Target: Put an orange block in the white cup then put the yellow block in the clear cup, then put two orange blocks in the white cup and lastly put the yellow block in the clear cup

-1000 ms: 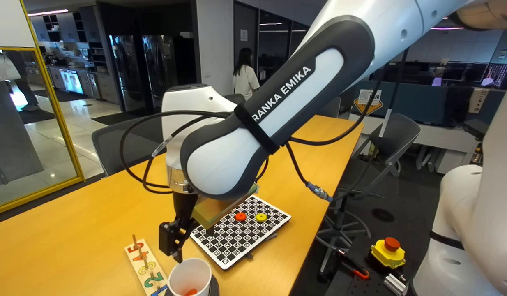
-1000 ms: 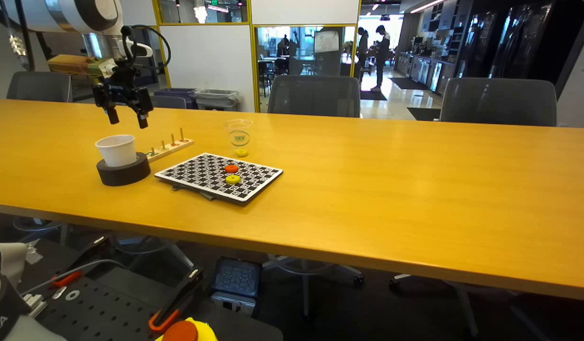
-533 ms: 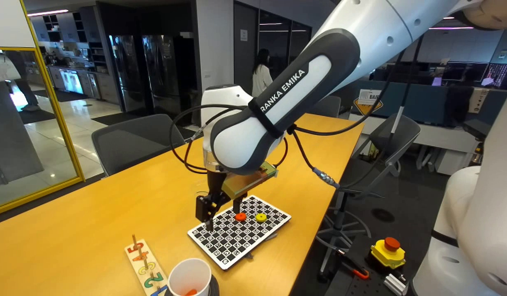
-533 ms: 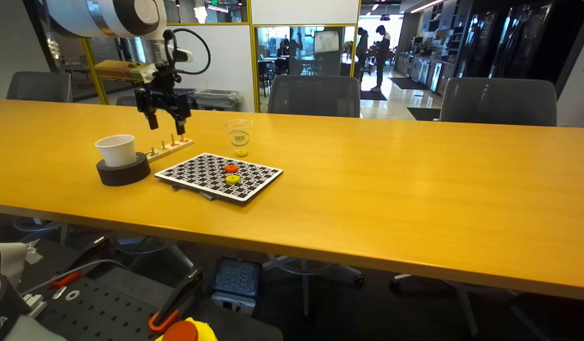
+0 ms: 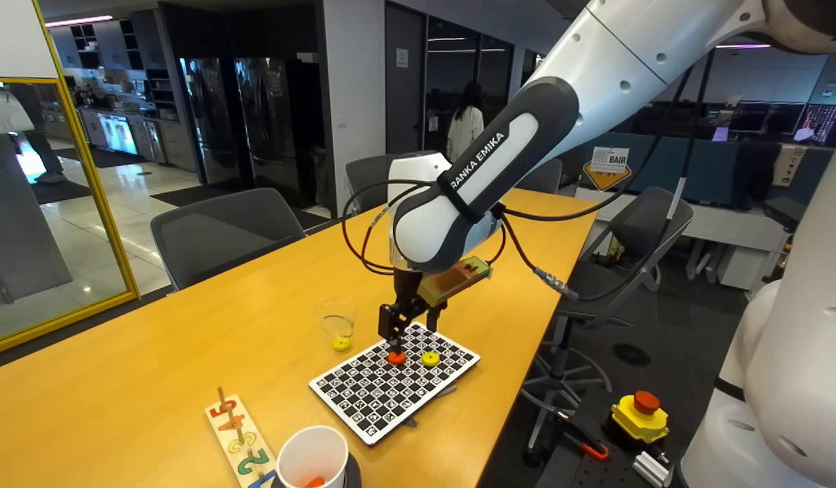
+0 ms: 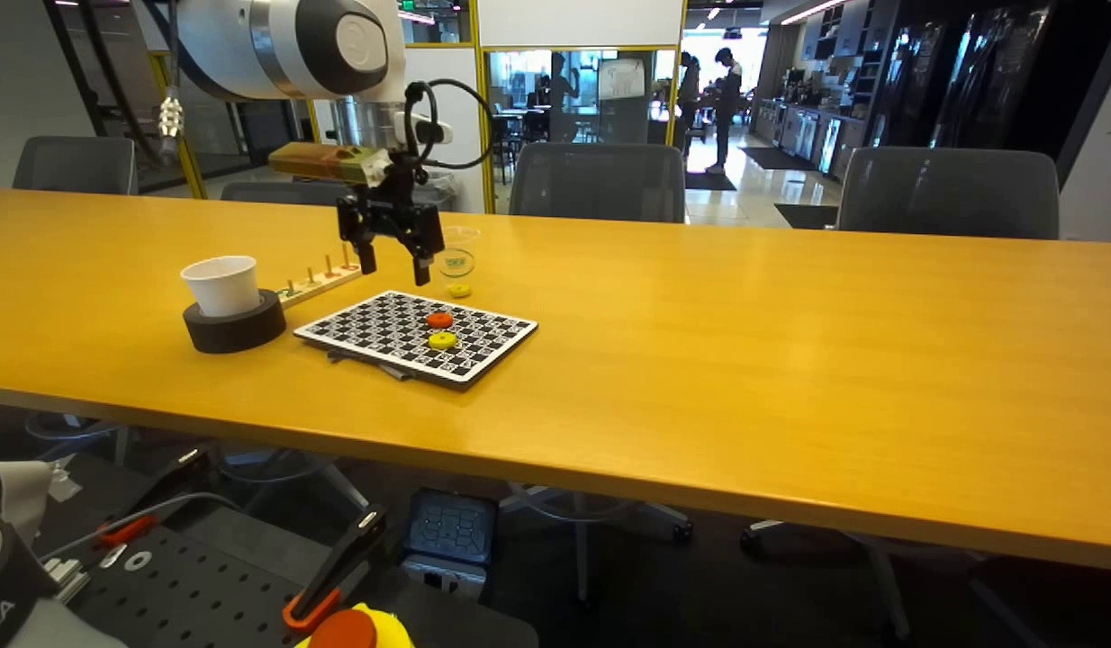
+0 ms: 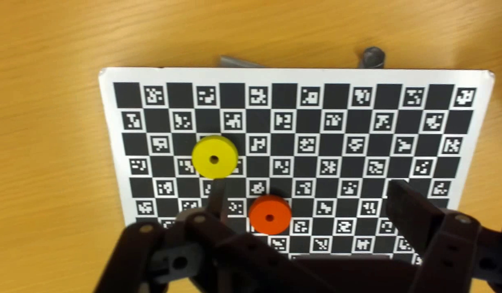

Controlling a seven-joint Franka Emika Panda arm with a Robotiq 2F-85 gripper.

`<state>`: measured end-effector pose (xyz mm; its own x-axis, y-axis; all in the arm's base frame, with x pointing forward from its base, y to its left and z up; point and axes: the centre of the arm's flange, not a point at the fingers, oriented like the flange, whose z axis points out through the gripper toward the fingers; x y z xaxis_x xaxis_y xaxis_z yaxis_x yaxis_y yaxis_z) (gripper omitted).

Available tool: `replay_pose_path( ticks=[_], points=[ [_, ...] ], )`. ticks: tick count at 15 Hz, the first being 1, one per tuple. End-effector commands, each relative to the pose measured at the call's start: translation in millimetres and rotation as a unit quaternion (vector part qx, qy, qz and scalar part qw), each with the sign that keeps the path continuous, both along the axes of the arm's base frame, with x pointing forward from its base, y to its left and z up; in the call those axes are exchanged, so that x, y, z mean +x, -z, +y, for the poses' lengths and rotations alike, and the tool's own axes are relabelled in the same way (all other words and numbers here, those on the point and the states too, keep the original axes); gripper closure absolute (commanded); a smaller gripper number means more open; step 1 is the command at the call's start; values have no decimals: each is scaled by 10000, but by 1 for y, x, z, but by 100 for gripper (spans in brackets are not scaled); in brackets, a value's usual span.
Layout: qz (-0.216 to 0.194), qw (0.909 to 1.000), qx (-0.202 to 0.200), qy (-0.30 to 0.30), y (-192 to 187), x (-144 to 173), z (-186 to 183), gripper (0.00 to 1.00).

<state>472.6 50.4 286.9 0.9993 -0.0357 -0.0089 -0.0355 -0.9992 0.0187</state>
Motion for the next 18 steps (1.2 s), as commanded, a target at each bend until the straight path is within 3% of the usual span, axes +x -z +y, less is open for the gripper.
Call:
replay_pose_path(
  ticks=[1, 11, 18],
  points=[
    [-30, 9999, 44, -128, 19, 6, -33, 0],
    [255, 9988, 316, -269, 79, 19, -59, 0],
    [221, 9991, 304, -182, 83, 23, -65, 0]
  ],
)
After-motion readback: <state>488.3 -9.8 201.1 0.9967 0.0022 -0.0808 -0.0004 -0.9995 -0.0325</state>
